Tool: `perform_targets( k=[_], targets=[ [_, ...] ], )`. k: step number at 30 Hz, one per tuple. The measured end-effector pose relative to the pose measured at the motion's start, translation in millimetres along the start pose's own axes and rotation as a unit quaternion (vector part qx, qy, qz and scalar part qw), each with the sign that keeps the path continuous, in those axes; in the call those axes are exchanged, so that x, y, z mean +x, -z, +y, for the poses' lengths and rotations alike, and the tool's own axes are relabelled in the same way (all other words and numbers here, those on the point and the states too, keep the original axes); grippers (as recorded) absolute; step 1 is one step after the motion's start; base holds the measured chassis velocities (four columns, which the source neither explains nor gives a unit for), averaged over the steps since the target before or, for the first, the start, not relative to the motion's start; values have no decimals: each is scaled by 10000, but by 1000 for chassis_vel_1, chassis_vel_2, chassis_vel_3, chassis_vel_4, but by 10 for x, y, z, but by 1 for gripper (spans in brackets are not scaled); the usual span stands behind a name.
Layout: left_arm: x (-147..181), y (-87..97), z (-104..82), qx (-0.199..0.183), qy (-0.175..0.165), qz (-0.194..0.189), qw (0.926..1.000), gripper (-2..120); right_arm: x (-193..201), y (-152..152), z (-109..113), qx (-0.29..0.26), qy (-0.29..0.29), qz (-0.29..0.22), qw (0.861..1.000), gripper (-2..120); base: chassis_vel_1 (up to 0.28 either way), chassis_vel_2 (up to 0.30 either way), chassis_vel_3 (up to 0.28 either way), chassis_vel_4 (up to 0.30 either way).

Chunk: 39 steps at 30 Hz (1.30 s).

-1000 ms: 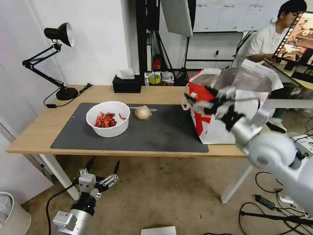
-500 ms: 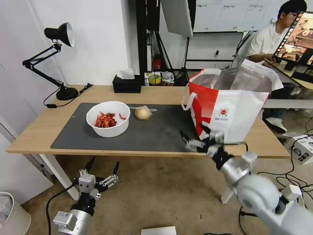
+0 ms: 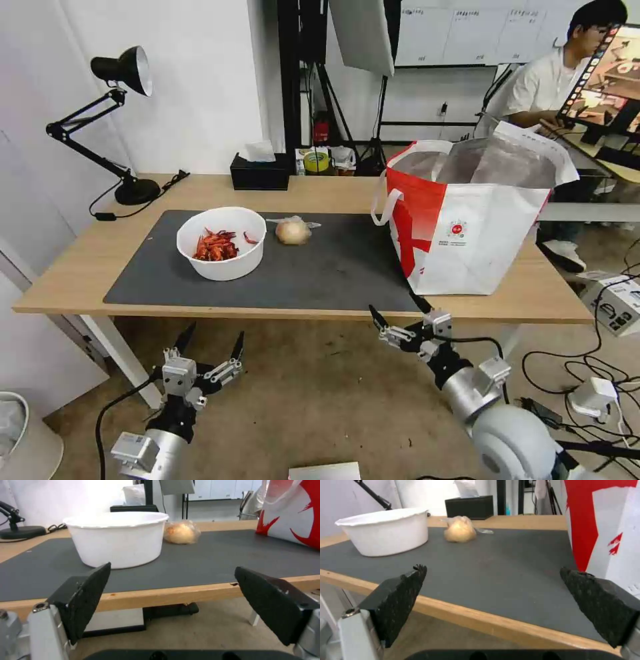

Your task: Pick up the trash from the table and place it into the takeout bag.

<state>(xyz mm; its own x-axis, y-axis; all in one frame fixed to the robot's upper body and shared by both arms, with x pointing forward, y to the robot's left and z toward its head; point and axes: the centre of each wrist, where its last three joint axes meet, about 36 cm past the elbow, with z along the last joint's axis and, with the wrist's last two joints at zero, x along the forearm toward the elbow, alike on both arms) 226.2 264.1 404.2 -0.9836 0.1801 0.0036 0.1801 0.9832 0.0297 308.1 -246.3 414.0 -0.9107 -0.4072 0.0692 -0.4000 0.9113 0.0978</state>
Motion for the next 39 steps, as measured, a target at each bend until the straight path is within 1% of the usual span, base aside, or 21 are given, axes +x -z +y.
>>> perform_targets(
  k=[9,12,15,16,19,20,23,24,26,27,28,31,32,34,35,38,39],
  targets=[
    [-25,-29,21,-17,3,7,10000,100,-42,-23,-21,11,-15,-2,10000,100,0,0,0,0],
    [-28,-29,31,-23,10,2,10000,100,-154,17,-34,19,39,-76,10000,100,0,0,0,0],
    [-30,-22,38,-29,13,-10,10000,100,-466,137,-71,24,155,-83,9998,100,0,0,0,0],
    [-30,-22,38,-29,13,-10,10000,100,-466,137,-71,24,155,-83,9998,100,0,0,0,0],
    [-43,-4,48,-41,33,-50,10000,100,-817,284,-54,-9,328,-85,9994,100,0,0,0,0],
    [-43,-4,48,-41,33,-50,10000,100,-817,284,-54,-9,328,-85,9994,100,0,0,0,0],
    [-56,2,80,-63,80,-73,9999,100,-1386,458,68,-40,574,38,9983,100,0,0,0,0],
    [-56,2,80,-63,80,-73,9999,100,-1386,458,68,-40,574,38,9983,100,0,0,0,0],
    [-62,-3,101,-85,103,-74,9999,100,-1704,548,117,-14,654,103,9978,100,0,0,0,0],
    [-68,-5,115,-102,119,-78,9998,100,-1889,614,126,33,661,104,9978,100,0,0,0,0],
    [-68,-5,115,-102,119,-78,9998,100,-1889,614,126,33,661,104,9978,100,0,0,0,0],
    [-75,-33,145,-122,161,-52,9998,100,-2409,752,167,119,664,195,9975,100,0,0,0,0],
    [-75,-33,145,-122,161,-52,9998,100,-2409,752,167,119,664,195,9975,100,0,0,0,0],
    [-71,-67,155,-115,196,-11,9997,100,-2731,813,218,162,634,347,9973,100,0,0,0,0],
    [-71,-67,155,-115,196,-11,9997,100,-2731,813,218,162,634,347,9973,100,0,0,0,0],
    [-69,-116,162,-97,244,43,9996,100,-3193,906,265,294,483,636,9964,100,0,0,0,0],
    [-69,-116,162,-97,244,43,9996,100,-3193,906,265,294,483,636,9964,100,0,0,0,0]
  ],
)
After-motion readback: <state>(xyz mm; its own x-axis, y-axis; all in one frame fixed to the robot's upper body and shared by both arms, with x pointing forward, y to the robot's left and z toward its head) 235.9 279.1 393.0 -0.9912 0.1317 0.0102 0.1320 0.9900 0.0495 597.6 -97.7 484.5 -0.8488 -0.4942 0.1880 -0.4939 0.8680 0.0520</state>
